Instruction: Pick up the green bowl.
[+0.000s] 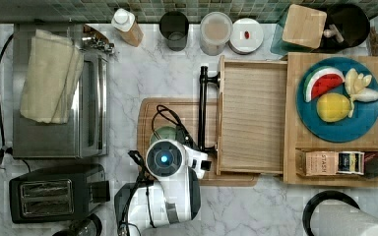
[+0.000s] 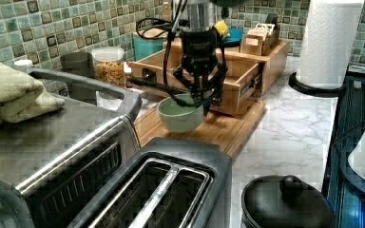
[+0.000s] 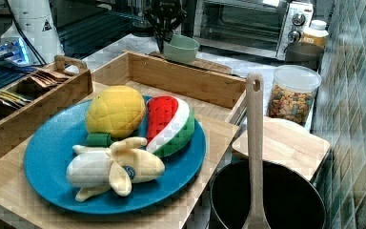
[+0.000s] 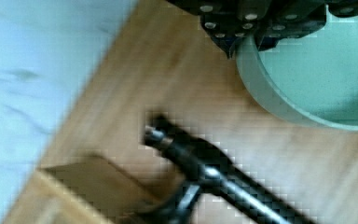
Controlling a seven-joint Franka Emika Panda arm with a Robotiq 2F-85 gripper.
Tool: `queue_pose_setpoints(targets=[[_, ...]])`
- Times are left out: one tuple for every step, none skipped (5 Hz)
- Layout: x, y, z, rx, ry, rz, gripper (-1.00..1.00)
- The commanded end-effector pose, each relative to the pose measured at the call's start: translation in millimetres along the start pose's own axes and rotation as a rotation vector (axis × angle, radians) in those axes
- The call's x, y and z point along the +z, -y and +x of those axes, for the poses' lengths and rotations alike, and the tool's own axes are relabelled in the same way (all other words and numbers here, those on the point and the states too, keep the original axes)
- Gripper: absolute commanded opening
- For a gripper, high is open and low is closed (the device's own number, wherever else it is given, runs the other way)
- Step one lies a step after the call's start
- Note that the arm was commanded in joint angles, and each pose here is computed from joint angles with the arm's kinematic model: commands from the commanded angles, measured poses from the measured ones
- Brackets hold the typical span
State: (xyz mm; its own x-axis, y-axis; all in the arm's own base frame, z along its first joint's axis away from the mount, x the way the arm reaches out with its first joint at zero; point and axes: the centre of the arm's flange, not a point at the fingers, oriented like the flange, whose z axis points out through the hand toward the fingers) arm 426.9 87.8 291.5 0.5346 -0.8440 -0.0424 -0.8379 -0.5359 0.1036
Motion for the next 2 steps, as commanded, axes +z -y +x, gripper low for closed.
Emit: queue_pose_setpoints(targets=[[-224.0,0.1,58.1,0.198,-0.068,0.353,-1.00],[-246.6,-2.8,62.5,0.218,-0.089,0.305,-1.00]])
